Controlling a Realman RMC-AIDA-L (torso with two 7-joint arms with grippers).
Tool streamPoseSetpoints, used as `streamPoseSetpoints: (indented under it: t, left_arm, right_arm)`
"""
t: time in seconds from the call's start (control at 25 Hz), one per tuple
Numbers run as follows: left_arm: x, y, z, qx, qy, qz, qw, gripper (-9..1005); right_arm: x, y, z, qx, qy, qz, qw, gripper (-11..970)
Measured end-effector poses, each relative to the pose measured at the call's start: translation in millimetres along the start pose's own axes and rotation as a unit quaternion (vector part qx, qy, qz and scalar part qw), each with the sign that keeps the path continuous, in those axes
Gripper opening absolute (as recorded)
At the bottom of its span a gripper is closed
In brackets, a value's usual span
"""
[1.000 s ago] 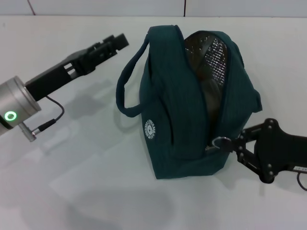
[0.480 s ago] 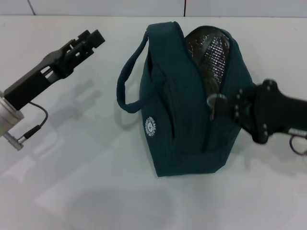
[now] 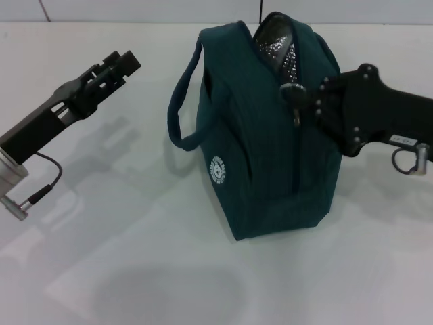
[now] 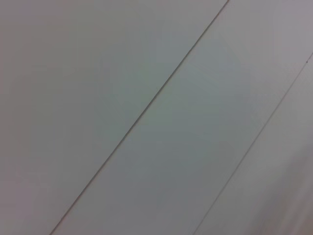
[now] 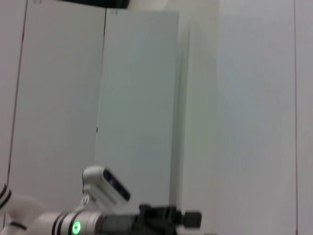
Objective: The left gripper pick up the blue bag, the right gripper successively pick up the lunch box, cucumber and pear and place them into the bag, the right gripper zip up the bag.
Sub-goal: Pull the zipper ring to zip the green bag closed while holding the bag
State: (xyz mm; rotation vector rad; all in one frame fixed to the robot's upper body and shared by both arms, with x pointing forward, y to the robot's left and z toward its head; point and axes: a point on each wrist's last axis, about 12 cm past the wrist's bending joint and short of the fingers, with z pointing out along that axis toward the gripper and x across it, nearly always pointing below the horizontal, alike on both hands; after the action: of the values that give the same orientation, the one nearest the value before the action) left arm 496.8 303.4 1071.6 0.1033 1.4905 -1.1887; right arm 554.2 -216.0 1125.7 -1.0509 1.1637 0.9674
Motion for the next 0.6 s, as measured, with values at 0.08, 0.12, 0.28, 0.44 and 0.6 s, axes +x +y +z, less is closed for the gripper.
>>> streamPoseSetpoints:
  t: [0.08,0.12,0.28,0.44,0.6]
  left_arm:
    - [0,-0.1,0,0.0,0.0,0.0,1.0,677]
    - [1,-0.2,-1,0.0,0.001,-0.001,1.0,677]
    - [2,0.0,-4,-0.004,0.001,-0.002,1.0,676]
    - [2,0.2,-6,-0.006,0.003,-0.002,1.0,676]
    - [2,0.1,-9,-0.009,0.002,-0.001,1.0,676]
  right_arm:
    - [5,1.9,2,0.0,0.013,0.005,1.0,14]
    - [7,2.7,2,0.001,0.018,0.007,1.0,14]
    - [1,-3.3,5,0.01,0.008,-0.001,1.0,14]
    - [-12,-15.0,16,0.013,-0.006,-0.002,1.0,14]
    - [-12,-16.8,34,0.0,0.006,-0.005,1.0,14]
